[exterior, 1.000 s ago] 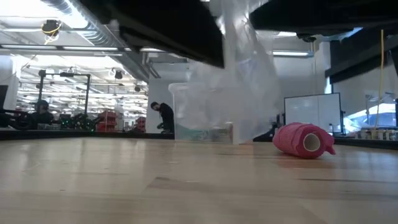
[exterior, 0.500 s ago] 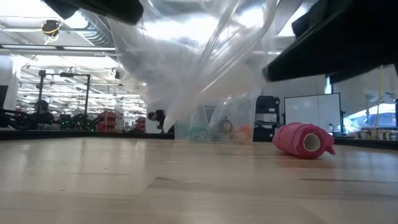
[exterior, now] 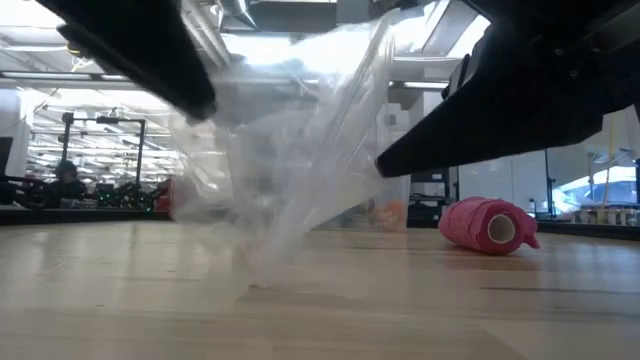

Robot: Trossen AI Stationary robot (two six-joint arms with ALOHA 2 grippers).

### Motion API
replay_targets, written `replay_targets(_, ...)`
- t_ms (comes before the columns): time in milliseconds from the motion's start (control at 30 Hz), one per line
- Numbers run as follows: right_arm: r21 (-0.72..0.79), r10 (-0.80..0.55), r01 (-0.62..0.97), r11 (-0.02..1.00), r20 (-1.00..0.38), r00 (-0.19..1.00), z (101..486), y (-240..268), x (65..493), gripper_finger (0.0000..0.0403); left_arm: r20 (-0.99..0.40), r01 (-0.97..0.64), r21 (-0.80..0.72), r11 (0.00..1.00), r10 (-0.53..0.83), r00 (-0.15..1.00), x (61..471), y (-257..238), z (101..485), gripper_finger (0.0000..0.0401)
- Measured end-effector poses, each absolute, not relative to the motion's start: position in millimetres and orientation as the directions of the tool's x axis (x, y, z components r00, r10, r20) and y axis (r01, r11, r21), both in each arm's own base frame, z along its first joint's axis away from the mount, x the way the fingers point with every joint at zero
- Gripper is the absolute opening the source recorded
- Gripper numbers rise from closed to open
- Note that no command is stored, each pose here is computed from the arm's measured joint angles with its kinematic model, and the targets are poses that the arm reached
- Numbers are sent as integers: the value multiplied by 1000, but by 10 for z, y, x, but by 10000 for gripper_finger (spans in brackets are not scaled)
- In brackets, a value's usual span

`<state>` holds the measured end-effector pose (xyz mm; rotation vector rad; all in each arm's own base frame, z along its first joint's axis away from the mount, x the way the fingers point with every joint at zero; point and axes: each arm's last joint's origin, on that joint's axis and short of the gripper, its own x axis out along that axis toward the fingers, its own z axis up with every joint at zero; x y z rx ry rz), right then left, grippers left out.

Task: Roll bandage
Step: Open the transparent zip bag

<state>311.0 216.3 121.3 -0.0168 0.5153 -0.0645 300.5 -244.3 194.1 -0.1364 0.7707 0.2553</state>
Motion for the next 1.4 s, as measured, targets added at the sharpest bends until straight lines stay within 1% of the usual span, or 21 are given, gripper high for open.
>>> replay_targets(67,-15,-69,71,997,-491,868,1213,2155,3116,1,-743,-291,-72,954,143,654,3009,-2387,1967,96)
replay_targets(133,16,-71,91,996,-492,868,1213,2143,3124,1,-736,-297,-98,950,132,665,3005,-2380,2019,114)
replay_targets(267,21,-94,119,993,-486,869,1212,2135,3124,1,-580,-276,-132,952,152,800,3041,-2517,2154,128)
replay_targets(367,11,-122,145,989,-473,872,1217,2122,3130,1,-468,-238,-141,961,148,871,3119,-2622,2192,126)
replay_targets(400,8,-132,154,988,-473,871,1216,2103,3140,1,-452,-220,-131,967,140,881,3145,-2646,2178,124)
replay_targets(500,6,-143,166,986,-471,870,1216,2075,3158,1,-478,-217,-62,974,162,863,3116,-2646,2105,117)
replay_targets(567,9,-147,171,985,-468,872,1220,2062,3170,1,-451,-268,-58,962,214,867,3103,-2642,2110,112)
replay_targets(633,11,-152,178,984,-465,872,1221,2043,3185,1,-441,-291,-75,954,230,867,3135,-2620,2106,107)
replay_targets(700,15,-156,183,983,-462,873,1225,2026,3199,1,-443,-320,-75,944,256,859,3177,-2607,2022,103)
replay_targets(800,13,-164,191,981,-461,872,1224,2021,3199,1,-463,-345,-34,938,291,837,3237,-2567,1859,98)
replay_targets(867,14,-165,192,981,-460,873,1225,2021,3200,1,-466,-362,-33,932,306,830,3267,-2539,1822,96)
replay_targets(1067,18,-164,194,981,-460,873,1225,2022,3199,1,-537,-429,42,902,383,752,3215,-2399,1724,95)
replay_targets(1400,30,-158,192,981,-451,878,1235,2034,3200,1,-534,-466,40,884,413,738,3267,-2303,1732,95)
